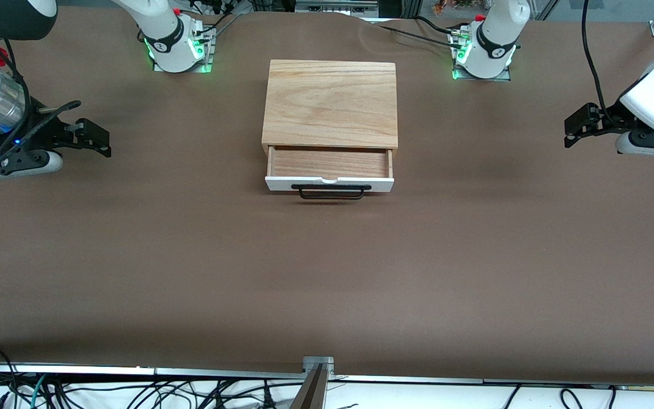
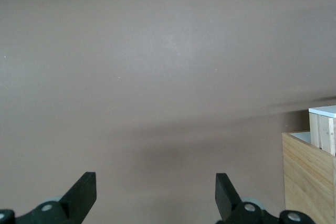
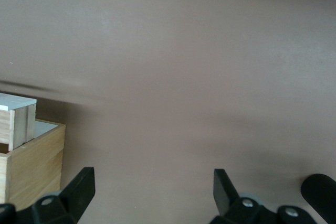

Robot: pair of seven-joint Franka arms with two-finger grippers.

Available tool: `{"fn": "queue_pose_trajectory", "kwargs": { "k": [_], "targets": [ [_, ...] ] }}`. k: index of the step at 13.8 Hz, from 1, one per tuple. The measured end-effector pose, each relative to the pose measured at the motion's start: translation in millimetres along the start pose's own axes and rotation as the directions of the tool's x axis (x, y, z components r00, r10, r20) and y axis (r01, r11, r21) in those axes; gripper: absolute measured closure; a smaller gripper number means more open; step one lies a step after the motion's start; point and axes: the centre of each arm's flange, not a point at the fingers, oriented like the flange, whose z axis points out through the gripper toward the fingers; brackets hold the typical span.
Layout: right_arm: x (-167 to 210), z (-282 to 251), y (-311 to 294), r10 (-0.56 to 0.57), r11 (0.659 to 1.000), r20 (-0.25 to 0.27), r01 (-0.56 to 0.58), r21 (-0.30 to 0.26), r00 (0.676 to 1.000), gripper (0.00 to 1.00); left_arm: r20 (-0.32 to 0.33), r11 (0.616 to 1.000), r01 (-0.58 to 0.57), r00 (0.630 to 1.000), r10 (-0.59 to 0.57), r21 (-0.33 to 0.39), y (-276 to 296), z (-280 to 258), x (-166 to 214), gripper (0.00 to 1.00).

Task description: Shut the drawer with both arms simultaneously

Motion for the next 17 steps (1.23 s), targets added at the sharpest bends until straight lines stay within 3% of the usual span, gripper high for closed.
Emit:
{"fn": "queue_pose_trajectory", "kwargs": {
  "k": [17],
  "targets": [
    [-0.2, 7.5, -5.3, 0.004, 1.000, 0.034, -0.005, 0.009, 0.999, 0.00, 0.004, 1.000, -0.019, 1.000, 0.019, 0.000, 12.8, 1.3, 0.7, 0.00]
  ]
}}
